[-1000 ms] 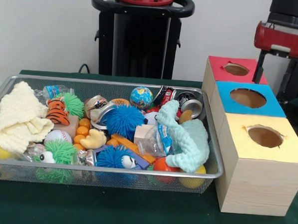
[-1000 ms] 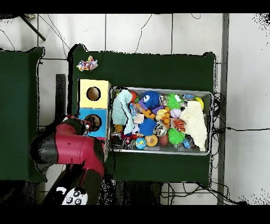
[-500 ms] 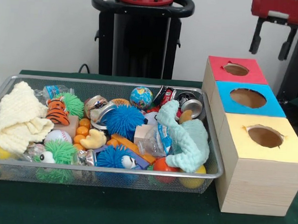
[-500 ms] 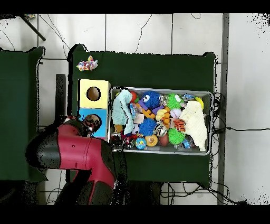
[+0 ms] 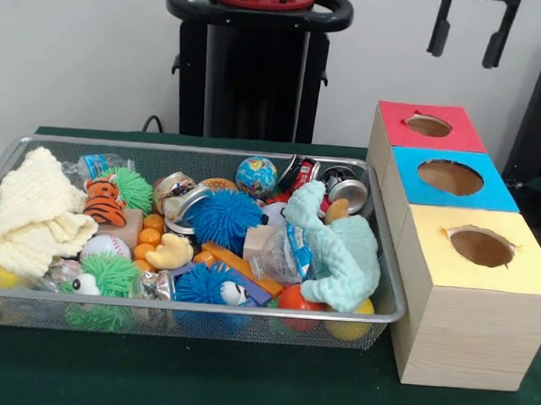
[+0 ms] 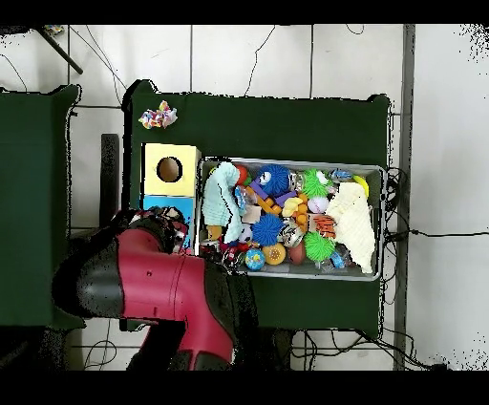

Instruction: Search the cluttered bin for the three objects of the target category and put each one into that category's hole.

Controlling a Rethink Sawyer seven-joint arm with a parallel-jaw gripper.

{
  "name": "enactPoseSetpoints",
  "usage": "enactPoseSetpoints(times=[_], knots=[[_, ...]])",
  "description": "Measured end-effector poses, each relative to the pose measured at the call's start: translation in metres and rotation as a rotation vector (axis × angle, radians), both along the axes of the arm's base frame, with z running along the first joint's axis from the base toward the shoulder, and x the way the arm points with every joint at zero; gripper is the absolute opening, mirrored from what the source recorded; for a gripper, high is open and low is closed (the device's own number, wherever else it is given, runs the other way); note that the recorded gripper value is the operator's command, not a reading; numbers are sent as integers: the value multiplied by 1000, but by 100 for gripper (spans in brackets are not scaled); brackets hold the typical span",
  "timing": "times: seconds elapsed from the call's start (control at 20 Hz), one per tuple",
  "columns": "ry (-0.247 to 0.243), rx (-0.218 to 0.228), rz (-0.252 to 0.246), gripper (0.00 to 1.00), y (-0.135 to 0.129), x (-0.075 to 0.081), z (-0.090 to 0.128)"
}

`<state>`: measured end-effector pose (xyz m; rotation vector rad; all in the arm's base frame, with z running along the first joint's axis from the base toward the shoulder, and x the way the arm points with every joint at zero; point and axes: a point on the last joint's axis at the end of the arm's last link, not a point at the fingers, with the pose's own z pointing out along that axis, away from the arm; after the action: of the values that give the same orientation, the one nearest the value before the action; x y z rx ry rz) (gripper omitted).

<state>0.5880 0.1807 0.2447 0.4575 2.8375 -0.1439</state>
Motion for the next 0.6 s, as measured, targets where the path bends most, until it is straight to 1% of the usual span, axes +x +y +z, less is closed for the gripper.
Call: enactPoseSetpoints(times=[0.15, 0.5, 0.6], knots=[[-13, -14, 10, 100, -7, 0, 7], [-24, -39, 30, 100, -16, -3, 14], [-25, -52, 31, 100, -25, -6, 17]])
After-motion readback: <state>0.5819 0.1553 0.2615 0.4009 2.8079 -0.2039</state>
